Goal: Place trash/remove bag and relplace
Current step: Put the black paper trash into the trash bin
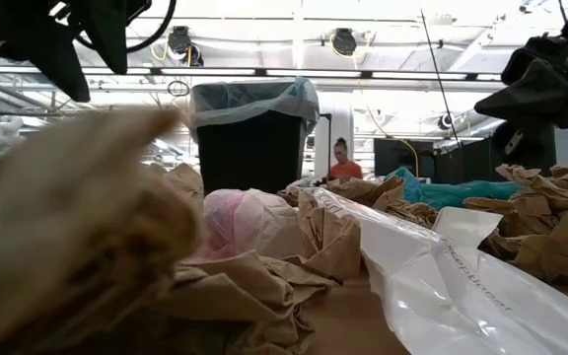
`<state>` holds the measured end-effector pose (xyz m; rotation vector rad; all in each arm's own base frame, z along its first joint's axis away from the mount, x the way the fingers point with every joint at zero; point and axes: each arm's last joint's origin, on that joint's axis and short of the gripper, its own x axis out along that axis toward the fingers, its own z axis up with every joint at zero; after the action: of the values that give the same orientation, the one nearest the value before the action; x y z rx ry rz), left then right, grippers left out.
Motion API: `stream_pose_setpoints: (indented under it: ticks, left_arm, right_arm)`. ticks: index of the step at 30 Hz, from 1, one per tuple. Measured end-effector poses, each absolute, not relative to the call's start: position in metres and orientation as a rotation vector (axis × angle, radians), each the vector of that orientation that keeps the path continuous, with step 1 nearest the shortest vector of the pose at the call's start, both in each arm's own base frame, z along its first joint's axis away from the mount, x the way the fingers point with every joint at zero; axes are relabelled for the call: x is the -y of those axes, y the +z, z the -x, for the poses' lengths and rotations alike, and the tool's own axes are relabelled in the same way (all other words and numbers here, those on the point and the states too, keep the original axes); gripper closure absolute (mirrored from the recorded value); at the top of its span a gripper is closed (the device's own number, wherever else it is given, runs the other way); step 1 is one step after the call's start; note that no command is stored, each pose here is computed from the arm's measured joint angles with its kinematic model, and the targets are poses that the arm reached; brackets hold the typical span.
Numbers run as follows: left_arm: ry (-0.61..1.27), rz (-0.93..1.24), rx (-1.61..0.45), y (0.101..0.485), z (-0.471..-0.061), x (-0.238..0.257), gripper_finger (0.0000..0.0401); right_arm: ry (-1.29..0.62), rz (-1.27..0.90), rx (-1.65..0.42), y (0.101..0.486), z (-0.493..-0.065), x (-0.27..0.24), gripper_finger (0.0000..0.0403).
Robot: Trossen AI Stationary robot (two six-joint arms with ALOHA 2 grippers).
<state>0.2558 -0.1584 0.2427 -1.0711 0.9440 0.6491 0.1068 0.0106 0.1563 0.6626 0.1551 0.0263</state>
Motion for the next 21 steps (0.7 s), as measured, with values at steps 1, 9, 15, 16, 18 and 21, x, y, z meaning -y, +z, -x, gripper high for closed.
stream_pose_setpoints:
  ticks: [1, 9, 15, 16, 18, 21]
  left_arm:
    - [0.641, 1.075, -0.942, 0.241, -0.258, 0.161, 0.0221]
    - [0.647, 1.047, -0.956, 0.235, -0.259, 0.162, 0.0221]
    - [0.595, 0.933, -1.019, 0.234, -0.257, 0.162, 0.0221]
    - [0.569, 0.901, -1.030, 0.234, -0.257, 0.162, 0.0221]
    - [0.505, 0.826, -1.069, 0.234, -0.257, 0.162, 0.0221]
    - [0.413, 0.731, -1.150, 0.233, -0.255, 0.163, 0.0221]
  right_arm:
    - [0.023, -0.679, -0.155, 0.156, -0.107, -0.010, 0.0403]
    - [0.091, -0.596, -0.320, 0.179, -0.104, -0.018, 0.0403]
    - [-0.018, -0.421, -0.493, 0.219, -0.105, -0.021, 0.0403]
    - [-0.021, -0.410, -0.504, 0.225, -0.106, -0.022, 0.0403]
    - [-0.012, -0.401, -0.518, 0.235, -0.109, -0.024, 0.0403]
    - [0.006, -0.404, -0.543, 0.244, -0.115, -0.030, 0.0403]
